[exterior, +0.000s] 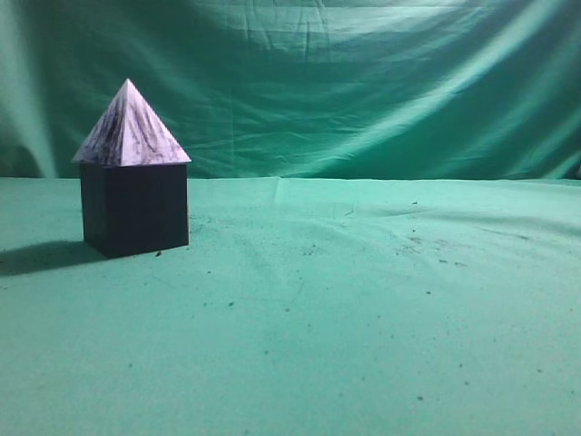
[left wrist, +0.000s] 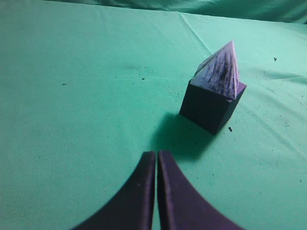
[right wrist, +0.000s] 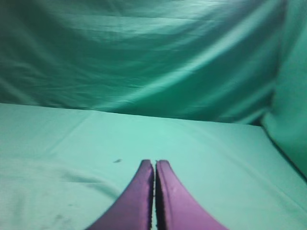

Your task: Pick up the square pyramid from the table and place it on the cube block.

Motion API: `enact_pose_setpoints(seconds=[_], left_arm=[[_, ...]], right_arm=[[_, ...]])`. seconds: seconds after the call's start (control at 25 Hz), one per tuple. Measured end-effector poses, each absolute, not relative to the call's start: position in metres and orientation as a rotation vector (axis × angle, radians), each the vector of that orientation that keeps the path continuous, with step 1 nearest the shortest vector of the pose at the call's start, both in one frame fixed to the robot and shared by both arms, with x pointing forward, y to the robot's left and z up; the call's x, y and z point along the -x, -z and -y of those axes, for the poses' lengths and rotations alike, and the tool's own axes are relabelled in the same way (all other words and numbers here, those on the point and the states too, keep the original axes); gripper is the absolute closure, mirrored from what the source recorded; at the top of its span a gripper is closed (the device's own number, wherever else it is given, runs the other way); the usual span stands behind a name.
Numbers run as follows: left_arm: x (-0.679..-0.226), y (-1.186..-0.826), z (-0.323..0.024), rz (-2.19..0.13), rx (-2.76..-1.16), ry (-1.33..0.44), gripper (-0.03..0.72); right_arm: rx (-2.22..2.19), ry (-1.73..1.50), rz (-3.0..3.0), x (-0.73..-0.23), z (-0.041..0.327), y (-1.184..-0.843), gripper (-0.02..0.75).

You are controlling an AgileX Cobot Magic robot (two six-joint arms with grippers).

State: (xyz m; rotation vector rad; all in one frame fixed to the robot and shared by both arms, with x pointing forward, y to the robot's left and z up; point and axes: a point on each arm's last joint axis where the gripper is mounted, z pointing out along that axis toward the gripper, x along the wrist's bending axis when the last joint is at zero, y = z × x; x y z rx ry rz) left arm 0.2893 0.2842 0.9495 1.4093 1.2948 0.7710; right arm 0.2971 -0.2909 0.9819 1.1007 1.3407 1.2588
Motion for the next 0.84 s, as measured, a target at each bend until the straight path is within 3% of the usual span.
enact_pose_setpoints(seconds=[0.36, 0.84], left_arm=[[-0.289, -0.949, -0.284, -1.296, -1.411, -0.770, 0.688], [-0.289, -0.949, -0.284, -1.296, -1.411, -0.770, 0.688]], right_arm=[[-1.353, -1.045, -1.463, -0.292, 0.299, -0.948, 0.738], [-1.379, -1.028, -1.483, -0.291, 0.299, -0.945, 0.738]])
